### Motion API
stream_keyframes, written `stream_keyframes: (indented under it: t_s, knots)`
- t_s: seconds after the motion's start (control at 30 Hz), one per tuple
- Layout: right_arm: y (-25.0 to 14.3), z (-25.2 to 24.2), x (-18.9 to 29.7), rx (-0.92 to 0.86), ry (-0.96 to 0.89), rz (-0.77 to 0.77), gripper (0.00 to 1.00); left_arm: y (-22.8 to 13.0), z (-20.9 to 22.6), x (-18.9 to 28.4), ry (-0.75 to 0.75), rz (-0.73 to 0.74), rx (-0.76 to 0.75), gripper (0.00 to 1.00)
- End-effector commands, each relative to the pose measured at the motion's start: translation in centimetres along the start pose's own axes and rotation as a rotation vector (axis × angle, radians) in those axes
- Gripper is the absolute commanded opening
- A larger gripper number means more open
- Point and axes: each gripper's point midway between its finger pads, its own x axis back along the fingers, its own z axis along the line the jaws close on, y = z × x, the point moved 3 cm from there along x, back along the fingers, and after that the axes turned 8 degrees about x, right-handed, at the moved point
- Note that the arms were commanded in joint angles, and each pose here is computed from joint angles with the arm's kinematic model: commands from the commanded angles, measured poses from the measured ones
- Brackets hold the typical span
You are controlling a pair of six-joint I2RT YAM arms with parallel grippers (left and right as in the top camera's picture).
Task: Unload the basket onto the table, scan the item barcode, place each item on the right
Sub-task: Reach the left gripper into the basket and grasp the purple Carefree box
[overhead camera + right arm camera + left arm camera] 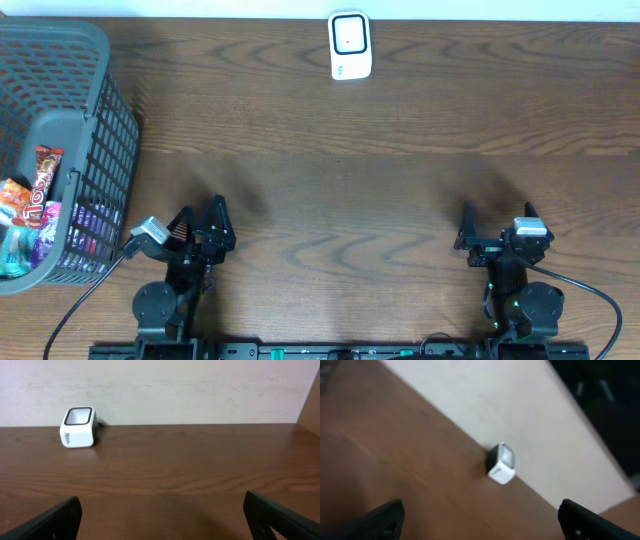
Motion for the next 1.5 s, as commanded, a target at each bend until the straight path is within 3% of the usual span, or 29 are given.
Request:
stream_keyframes:
  t_s: [0.0, 0.2, 0.33, 0.57, 0.7, 1.17, 1.47]
  knots:
    - [-0.1, -0.1, 0.0, 0.014, -0.003, 0.0, 0.99, -0.1, -1.7, 0.1, -0.103, 0.017, -0.003, 0.97]
    - [-0.1, -0.1, 0.0, 0.014, -0.003, 0.0, 0.99, 0.6, -3.0, 0.3, -0.158, -0.008, -0.03, 0.97]
    - [-0.1, -0.1, 0.0, 0.014, -0.003, 0.0, 0.99, 1.2, -3.7, 0.5, -0.172, -0.029, -0.131, 0.97]
    - [-0.1, -0.1, 0.0, 0.014, -0.003, 0.0, 0.99, 3.7, -5.3, 0.8, -0.137, -0.116, -0.194, 0.98]
    - [-0.1, -0.1, 0.0, 0.014, -0.003, 0.0, 0.99, 5.5, -7.6, 0.5, -0.139, -0.132, -0.277, 0.97]
    - [-0.1, -0.1, 0.0, 0.014, -0.003, 0.0, 0.99, 11.8, -15.0, -4.3, -0.162, -0.16, -0.324, 0.97]
    - [-0.1, -0.1, 0.0, 0.014, -0.003, 0.0, 0.99, 20.6, -16.7, -5.7, 0.096, -0.498, -0.324, 0.97]
